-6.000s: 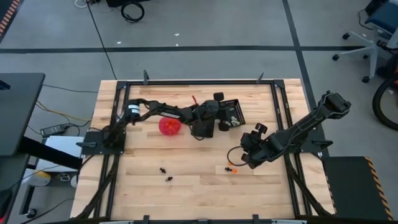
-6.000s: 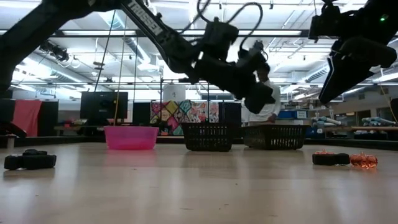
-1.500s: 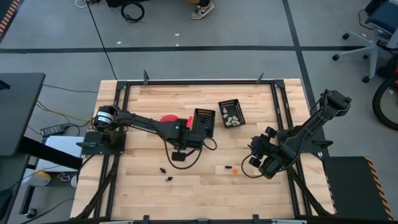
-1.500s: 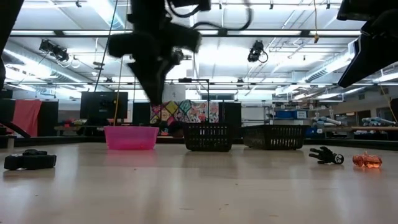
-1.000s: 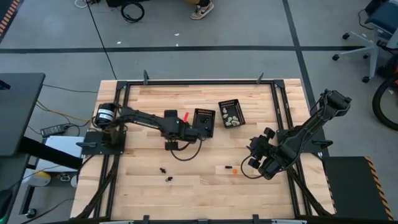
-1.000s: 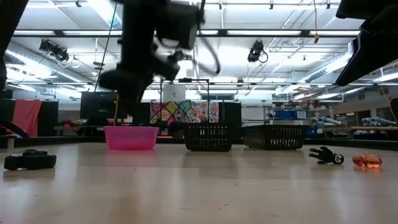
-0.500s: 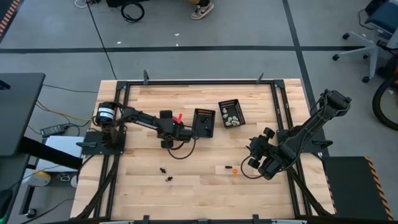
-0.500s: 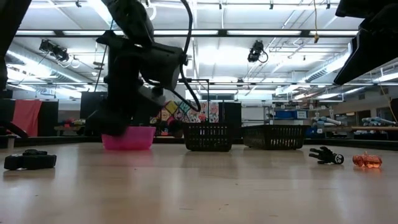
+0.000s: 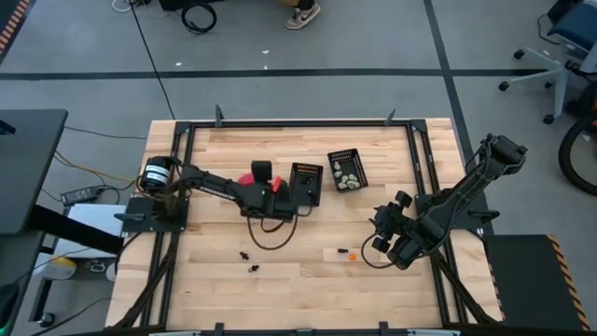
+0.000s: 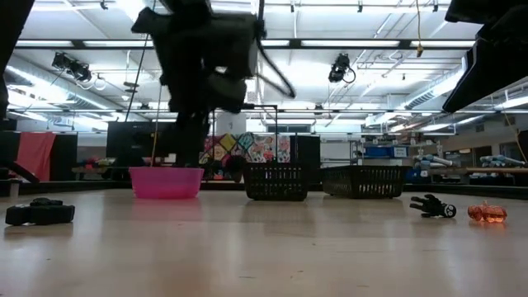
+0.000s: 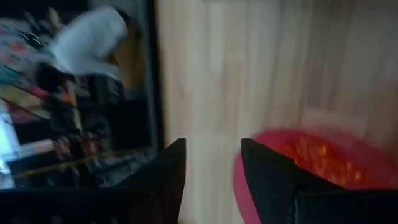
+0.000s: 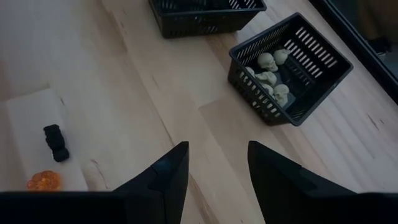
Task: Sort Halloween decoration
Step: Put the black skeleton toy into the left black bin
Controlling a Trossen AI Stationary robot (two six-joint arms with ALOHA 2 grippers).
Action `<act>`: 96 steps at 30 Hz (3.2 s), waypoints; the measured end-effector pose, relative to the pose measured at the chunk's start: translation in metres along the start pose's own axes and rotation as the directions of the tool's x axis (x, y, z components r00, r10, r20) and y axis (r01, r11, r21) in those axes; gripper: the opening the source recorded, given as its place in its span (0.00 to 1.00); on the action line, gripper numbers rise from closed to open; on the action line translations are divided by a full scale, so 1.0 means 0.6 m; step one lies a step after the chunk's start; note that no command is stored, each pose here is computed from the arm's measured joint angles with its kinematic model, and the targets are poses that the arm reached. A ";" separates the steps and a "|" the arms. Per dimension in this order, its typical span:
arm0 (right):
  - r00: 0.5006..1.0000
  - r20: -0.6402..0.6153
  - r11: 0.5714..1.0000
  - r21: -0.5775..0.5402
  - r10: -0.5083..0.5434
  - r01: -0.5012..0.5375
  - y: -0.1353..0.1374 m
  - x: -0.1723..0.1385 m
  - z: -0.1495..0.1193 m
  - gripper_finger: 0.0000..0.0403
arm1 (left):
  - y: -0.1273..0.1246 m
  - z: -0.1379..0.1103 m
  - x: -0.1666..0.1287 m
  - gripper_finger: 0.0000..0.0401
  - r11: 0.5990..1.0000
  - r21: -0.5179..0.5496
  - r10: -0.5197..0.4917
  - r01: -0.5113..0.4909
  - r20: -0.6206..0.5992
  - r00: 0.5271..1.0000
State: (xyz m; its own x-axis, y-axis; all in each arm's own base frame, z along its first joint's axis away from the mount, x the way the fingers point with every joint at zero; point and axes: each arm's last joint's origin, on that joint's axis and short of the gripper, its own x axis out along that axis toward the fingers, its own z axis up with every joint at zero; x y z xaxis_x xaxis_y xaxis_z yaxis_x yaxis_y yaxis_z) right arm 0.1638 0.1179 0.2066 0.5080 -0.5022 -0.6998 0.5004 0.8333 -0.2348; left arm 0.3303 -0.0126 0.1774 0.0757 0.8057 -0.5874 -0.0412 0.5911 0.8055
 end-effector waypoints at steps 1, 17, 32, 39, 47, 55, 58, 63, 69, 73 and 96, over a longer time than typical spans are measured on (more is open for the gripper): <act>1.000 0.005 1.000 -0.003 -0.003 0.003 0.000 0.000 0.000 0.42 | 0.000 0.006 -0.008 0.40 1.000 0.001 0.015 -0.015 0.029 0.999; 0.997 0.079 1.000 0.019 0.017 -0.019 0.008 0.007 -0.003 0.42 | -0.026 0.131 -0.107 0.40 0.876 0.078 -0.364 0.475 0.754 0.547; 0.994 0.025 0.994 0.031 0.107 -0.107 0.018 0.023 -0.030 0.42 | -0.095 0.170 -0.085 0.40 0.649 0.233 -0.530 0.724 0.822 0.211; 0.994 0.041 0.994 0.031 0.101 -0.102 0.018 0.023 -0.029 0.42 | -0.142 0.181 -0.062 0.40 0.635 0.226 -0.526 0.739 0.827 0.199; 0.994 0.046 0.995 0.031 0.098 -0.099 0.018 0.023 -0.029 0.42 | -0.172 0.189 -0.043 0.40 0.604 0.196 -0.500 0.772 0.848 0.176; 0.994 0.053 0.995 0.033 0.096 -0.098 0.018 0.023 -0.029 0.42 | -0.190 0.196 -0.027 0.40 0.625 0.115 -0.411 0.772 0.890 0.200; 0.994 0.056 0.995 0.030 0.097 -0.099 0.018 0.023 -0.029 0.42 | -0.192 0.200 -0.026 0.40 0.622 0.106 -0.377 0.776 0.909 0.178; 0.993 0.066 0.995 0.023 0.100 -0.101 0.019 0.022 -0.029 0.42 | -0.205 0.201 -0.027 0.40 0.614 0.112 -0.372 0.781 0.914 0.162; 0.992 0.071 0.994 0.025 0.107 -0.109 0.021 0.023 -0.029 0.42 | -0.229 0.210 -0.018 0.40 0.609 0.114 -0.384 0.785 0.908 0.165; 0.992 0.070 0.994 0.025 0.106 -0.108 0.020 0.025 -0.032 0.42 | -0.238 0.216 -0.018 0.39 0.612 0.123 -0.405 0.781 0.897 0.177; 0.992 0.060 0.993 0.018 0.113 -0.114 0.020 0.026 -0.033 0.42 | -0.188 0.188 -0.084 0.10 0.779 0.155 -0.452 0.607 0.810 0.373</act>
State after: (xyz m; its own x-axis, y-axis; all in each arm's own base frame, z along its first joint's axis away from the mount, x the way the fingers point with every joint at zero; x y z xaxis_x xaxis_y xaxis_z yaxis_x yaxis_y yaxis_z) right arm 0.1637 0.1249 0.1796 0.6021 -0.4181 -0.6803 0.4520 0.8808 -0.1413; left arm 0.4435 -0.1241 0.1249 0.8542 0.0036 -0.5199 0.1682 0.9443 0.2829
